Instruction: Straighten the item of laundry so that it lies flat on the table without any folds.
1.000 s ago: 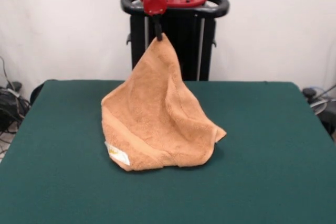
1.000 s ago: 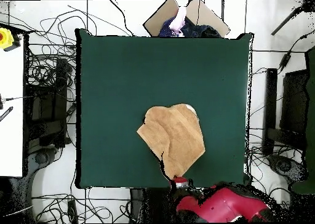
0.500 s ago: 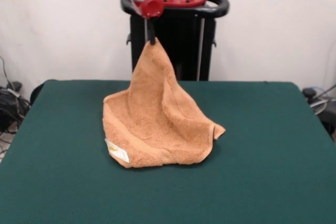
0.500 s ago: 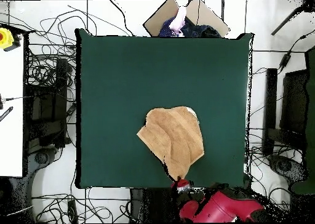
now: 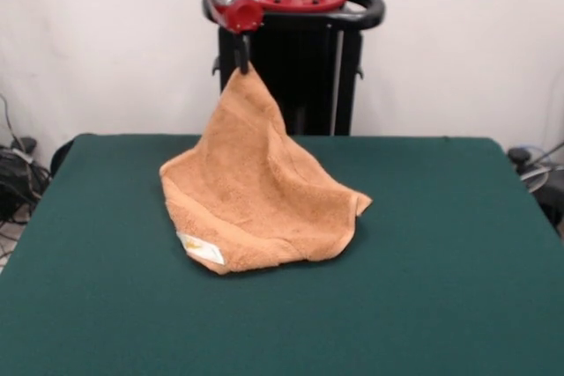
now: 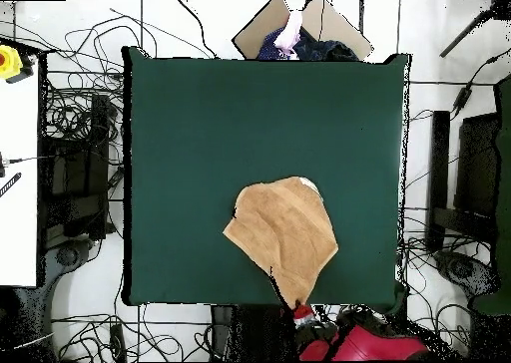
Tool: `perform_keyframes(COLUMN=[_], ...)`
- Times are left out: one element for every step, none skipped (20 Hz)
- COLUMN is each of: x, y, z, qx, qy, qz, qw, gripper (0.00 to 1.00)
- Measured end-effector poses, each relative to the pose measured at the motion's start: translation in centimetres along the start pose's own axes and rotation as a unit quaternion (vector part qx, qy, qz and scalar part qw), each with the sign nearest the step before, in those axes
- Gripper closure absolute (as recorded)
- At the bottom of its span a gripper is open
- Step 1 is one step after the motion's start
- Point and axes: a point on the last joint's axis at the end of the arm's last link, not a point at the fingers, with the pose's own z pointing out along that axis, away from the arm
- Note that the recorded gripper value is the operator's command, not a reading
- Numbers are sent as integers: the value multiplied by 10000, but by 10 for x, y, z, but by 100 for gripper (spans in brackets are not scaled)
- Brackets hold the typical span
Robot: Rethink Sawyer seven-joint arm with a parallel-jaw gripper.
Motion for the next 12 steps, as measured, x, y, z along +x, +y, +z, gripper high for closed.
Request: perform_keyframes(x=[-2, -3, -5, -7, -9, -10, -18, -18, -18, -22, -24, -25], y=[7, 11, 16, 20, 24, 27, 35, 36, 36, 40, 43, 44], z=[0, 0, 0, 0, 0, 0, 0, 0, 0, 0, -1, -2], qx=[-46, -65, -86, -99, -112, -121, -138, -138, -138, -143, -152, -157], qy=[-16, -27, -37, -52, -67, -81, -148, -150, -153, -179, -188, -193], qz=[21, 35, 42, 47, 51, 53, 80, 81, 82, 107, 149, 197], qw=[10000, 10000, 9999, 9999, 9999, 9999, 9998, 9998, 9998, 9997, 9996, 9995], gripper=[100, 100, 100, 100, 100, 100, 0, 0, 0, 0, 0, 0])
